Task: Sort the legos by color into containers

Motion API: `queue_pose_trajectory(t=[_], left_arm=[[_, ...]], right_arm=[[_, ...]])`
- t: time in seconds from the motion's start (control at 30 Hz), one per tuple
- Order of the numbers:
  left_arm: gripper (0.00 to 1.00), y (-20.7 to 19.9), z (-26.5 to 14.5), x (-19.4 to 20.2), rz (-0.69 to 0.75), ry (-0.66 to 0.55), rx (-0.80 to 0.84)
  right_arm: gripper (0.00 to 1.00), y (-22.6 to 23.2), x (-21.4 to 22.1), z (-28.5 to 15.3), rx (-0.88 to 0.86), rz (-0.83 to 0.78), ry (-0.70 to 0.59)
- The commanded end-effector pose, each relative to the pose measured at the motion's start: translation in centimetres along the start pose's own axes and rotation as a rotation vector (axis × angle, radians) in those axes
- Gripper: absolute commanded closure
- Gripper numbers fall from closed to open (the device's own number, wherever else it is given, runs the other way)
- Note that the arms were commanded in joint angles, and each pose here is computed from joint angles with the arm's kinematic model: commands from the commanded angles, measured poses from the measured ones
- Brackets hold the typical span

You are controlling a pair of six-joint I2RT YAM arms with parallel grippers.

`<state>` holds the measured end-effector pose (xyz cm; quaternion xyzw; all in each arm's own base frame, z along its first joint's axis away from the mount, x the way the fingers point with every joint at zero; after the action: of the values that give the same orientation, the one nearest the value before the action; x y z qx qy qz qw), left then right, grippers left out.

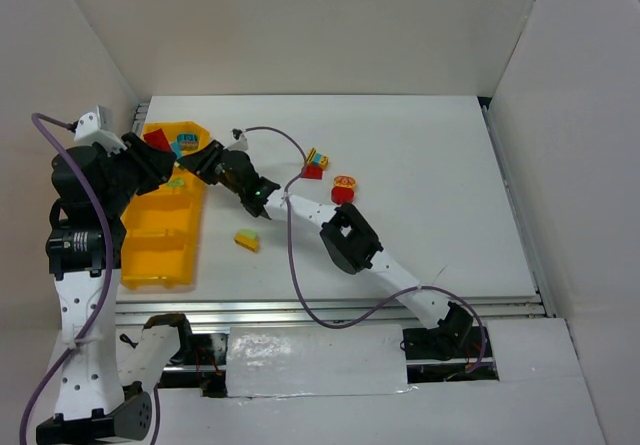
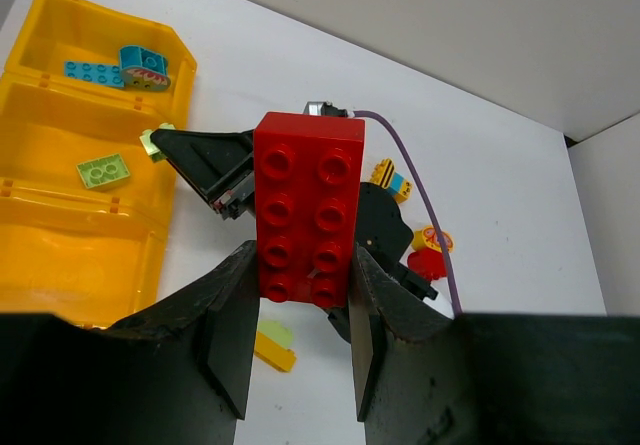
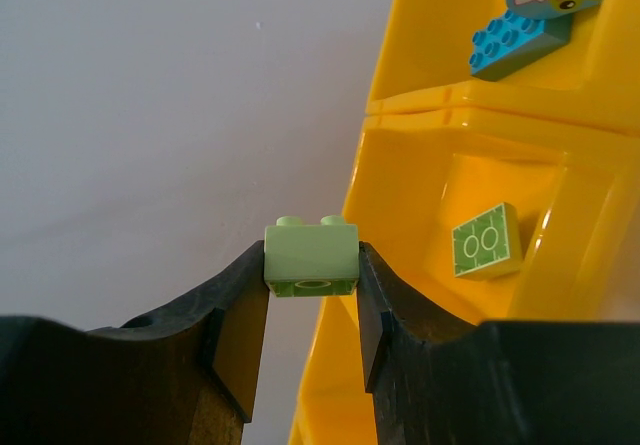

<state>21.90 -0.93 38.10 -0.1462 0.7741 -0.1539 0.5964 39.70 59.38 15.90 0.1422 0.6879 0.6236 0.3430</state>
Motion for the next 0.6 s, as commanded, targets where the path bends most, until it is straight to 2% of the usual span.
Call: queue_pose_trajectory(t=[0.0, 0.27, 0.5, 0.53, 0.57], left_arm=[[1.0, -0.4, -0.7, -1.2, 0.033, -0.062, 0.011], [1.0, -0.8, -1.0, -1.5, 0.048, -0.076, 0.007], [1.0, -0.6, -1.0, -1.3, 0.062, -0.073, -0.017], [1.0, -0.6, -0.9, -1.3, 0.061, -0.071, -0.016], [1.0, -0.7, -1.0, -1.3, 0.061, -0.071, -0.012]], right_arm=[[0.66, 2.7, 0.0, 0.0, -0.104, 0.017, -0.018], [0.64, 1.5, 1.2, 0.2, -0.037, 0.105, -0.037], [0.64, 1.6, 1.9, 0.2, -0.029, 0.103, -0.062], [0.66, 1.5, 2.0, 0.2, -0.028, 0.106, -0.058], [0.79, 1.9, 2.0, 0.2, -0.044, 0.09, -0.055]])
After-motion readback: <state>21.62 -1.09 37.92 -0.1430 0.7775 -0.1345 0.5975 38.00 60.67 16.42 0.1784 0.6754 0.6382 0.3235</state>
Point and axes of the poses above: each gripper's point midway between its finger pads, its own z axis out along the fingers, its own y axis along the line the jaws close on, x = y × z, the point moved 6 cm from there along -z, back along the fingers, and after that the axes turned 2 degrees about z, right-handed, at the moved point
